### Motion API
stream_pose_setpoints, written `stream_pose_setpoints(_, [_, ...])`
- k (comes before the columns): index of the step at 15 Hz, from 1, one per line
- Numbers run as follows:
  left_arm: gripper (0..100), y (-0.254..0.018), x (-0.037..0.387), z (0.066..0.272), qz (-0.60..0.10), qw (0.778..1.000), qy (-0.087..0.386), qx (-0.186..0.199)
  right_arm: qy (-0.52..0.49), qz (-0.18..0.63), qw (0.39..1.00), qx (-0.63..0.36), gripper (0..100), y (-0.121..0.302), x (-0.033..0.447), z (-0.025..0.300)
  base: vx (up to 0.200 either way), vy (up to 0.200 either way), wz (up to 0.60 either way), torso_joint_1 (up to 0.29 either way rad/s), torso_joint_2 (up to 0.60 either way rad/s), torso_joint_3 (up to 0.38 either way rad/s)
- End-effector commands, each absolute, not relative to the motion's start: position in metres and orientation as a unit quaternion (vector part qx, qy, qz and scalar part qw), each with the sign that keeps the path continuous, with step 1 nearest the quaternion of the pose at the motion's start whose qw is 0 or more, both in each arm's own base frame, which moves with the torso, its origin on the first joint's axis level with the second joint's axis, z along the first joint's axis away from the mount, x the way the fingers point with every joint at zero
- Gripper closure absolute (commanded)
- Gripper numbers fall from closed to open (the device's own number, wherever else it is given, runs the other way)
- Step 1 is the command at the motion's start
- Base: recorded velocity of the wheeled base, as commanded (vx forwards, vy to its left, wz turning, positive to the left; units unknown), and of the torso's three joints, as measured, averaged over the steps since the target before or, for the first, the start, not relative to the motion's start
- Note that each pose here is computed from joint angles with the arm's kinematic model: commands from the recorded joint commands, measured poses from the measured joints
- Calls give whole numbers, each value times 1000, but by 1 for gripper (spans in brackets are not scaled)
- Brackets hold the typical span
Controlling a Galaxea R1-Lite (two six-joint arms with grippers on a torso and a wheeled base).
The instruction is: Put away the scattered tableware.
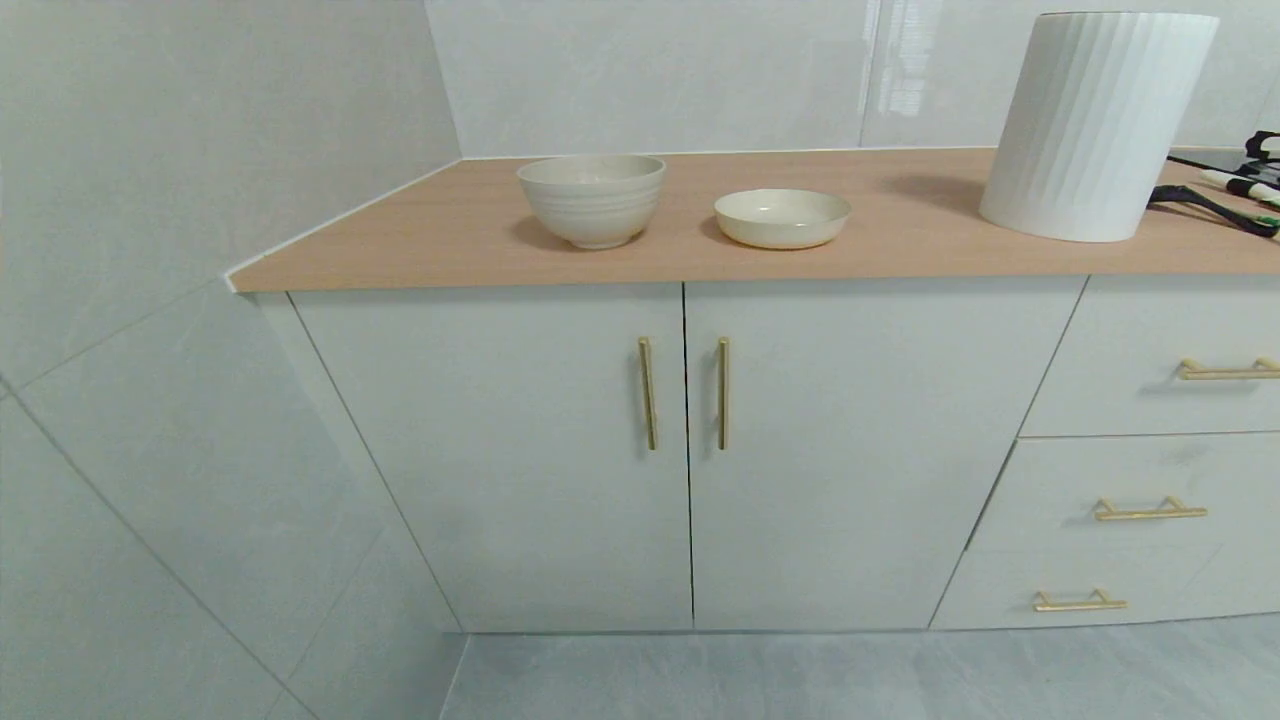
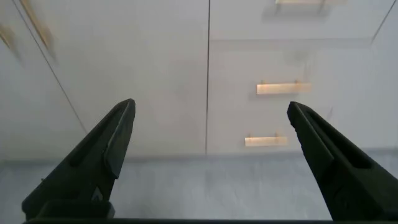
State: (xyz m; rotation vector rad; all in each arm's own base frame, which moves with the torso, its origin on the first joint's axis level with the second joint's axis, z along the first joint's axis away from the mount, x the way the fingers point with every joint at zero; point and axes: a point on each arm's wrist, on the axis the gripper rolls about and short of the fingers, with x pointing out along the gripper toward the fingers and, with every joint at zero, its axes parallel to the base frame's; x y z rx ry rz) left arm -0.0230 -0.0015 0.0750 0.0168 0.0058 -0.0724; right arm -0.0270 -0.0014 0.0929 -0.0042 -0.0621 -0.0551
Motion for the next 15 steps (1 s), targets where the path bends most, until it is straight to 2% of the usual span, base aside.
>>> stream_pose_setpoints(1, [0,-2,-23,75,-36,999,4,8,-57,6,998,17,0,-2,-29,166,0,0,0,0,0,0])
stream_pose_setpoints(4, [0,-2,-23,75,-36,999,3,8,73,107,991,16,0,5,22,185,0,0,0,0,0,0])
stream_pose_setpoints(6, [0,-2,-23,75,-36,999,4,8,165,191,967,28,0,14,75,197,0,0,0,0,0,0])
stream_pose_setpoints(8, [0,-2,-23,75,-36,999,4,8,244,216,944,49,0,28,137,197,0,0,0,0,0,0])
stream_pose_setpoints(15, [0,-2,-23,75,-36,999,3,8,284,361,884,84,0,126,252,180,0,0,0,0,0,0])
